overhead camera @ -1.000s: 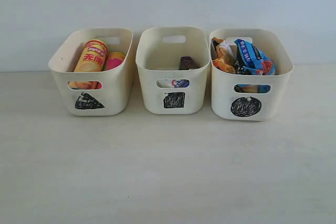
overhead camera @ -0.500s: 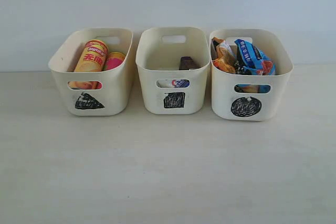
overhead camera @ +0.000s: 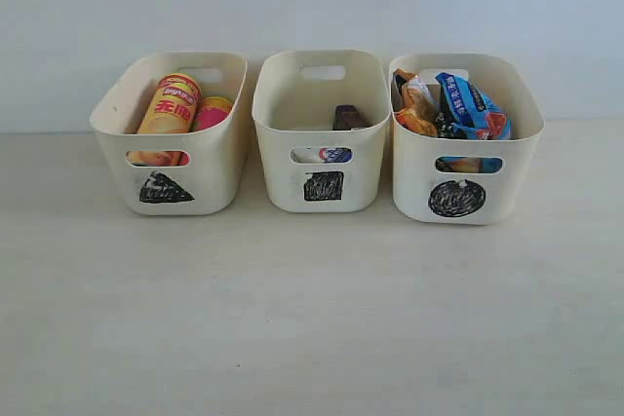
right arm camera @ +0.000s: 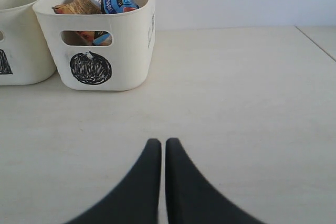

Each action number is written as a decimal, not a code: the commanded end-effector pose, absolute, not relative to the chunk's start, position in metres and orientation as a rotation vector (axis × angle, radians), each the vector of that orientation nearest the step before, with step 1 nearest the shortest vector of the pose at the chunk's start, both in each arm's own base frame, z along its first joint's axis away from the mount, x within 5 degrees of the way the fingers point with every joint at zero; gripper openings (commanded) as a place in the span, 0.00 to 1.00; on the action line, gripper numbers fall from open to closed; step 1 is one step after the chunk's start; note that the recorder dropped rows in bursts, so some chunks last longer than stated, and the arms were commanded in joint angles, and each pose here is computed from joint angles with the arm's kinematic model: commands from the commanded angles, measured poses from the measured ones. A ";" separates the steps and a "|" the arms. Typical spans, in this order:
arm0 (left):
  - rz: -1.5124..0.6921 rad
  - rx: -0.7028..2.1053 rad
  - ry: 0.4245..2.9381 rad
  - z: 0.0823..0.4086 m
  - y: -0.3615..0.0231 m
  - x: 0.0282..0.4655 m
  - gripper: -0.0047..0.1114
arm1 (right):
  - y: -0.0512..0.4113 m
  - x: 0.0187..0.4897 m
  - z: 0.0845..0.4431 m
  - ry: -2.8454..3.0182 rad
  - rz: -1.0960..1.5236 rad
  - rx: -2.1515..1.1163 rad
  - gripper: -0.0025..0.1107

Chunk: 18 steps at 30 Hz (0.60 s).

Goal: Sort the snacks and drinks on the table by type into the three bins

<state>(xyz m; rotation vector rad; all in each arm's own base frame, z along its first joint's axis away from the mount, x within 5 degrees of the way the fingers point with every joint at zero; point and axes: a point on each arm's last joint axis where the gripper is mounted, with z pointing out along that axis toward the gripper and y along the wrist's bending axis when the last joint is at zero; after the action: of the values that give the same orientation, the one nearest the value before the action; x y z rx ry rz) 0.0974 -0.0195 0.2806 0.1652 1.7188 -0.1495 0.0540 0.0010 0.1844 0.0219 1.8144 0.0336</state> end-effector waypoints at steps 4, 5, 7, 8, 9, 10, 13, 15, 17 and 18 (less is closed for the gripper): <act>-0.104 0.172 1.663 0.241 -0.013 0.077 0.07 | 0.001 0.054 0.184 1.808 0.030 0.021 0.02; -0.099 0.160 1.665 0.236 -0.012 0.076 0.07 | 0.001 0.054 0.184 1.808 0.030 0.021 0.02; -0.083 0.144 1.671 0.227 -0.010 0.073 0.07 | 0.001 0.054 0.184 1.808 0.030 0.021 0.02; -0.074 0.134 1.677 0.222 -0.009 0.072 0.07 | 0.001 0.054 0.184 1.808 0.030 0.021 0.02; -0.067 0.127 1.681 0.217 -0.008 0.071 0.07 | 0.001 0.054 0.184 1.808 0.030 0.021 0.02; -0.063 0.122 1.683 0.214 -0.008 0.070 0.07 | 0.001 0.054 0.184 1.808 0.030 0.021 0.02; -0.070 0.105 1.679 0.204 -0.007 0.065 0.07 | 0.001 0.054 0.184 1.808 0.030 0.021 0.02; -0.070 0.091 1.662 0.200 -0.006 0.061 0.07 | 0.001 0.054 0.184 1.808 0.030 0.021 0.02; -0.069 0.076 1.633 0.200 -0.005 0.058 0.07 | 0.001 0.054 0.184 1.808 0.030 0.021 0.02; -0.068 0.068 1.615 0.201 -0.005 0.056 0.07 | 0.001 0.054 0.184 1.808 0.030 0.021 0.02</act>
<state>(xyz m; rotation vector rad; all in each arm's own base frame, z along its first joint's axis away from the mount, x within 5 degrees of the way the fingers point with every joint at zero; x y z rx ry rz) 0.0603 -0.0059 0.2008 0.0909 1.6520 -0.0655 0.0540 0.0010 0.1844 0.0219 1.8144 0.0336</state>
